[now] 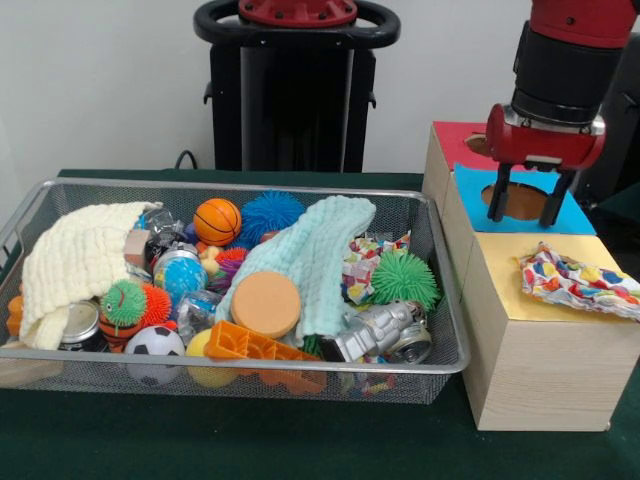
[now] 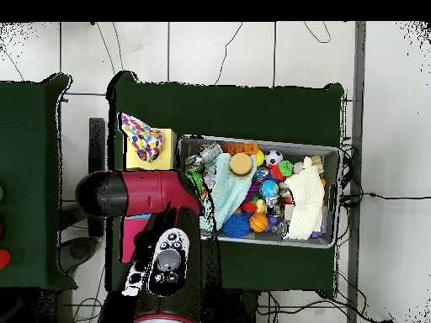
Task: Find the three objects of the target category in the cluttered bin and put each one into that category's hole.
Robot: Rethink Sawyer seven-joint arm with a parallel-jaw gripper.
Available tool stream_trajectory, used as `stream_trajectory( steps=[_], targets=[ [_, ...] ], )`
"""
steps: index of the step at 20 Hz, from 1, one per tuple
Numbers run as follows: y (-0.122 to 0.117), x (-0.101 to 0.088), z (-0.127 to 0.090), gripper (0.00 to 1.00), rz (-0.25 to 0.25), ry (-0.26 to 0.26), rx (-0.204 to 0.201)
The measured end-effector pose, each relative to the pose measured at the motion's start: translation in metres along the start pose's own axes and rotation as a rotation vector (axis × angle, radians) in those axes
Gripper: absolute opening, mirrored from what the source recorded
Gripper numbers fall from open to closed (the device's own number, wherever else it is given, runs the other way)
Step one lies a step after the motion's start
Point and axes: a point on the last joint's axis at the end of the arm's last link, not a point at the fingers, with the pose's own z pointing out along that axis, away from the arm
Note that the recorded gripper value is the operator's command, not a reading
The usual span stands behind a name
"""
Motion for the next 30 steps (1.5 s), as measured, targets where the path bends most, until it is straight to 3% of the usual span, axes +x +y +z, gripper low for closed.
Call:
stream_trajectory(
  steps=[8,12,13,17,22,30],
  targets=[
    [-0.001,0.004,-0.009,1.00,0.002,0.009,-0.001],
    [0.001,0.004,-0.036,1.00,0.001,0.041,-0.005],
    [0.004,0.004,-0.052,1.00,-0.001,0.057,-0.009],
    [0.008,-0.001,-0.074,1.00,-0.001,0.066,-0.017],
    [0.014,-0.026,-0.103,1.00,0.005,-0.001,-0.037],
    [0.017,-0.065,-0.110,1.00,0.003,-0.082,-0.032]
  ],
)
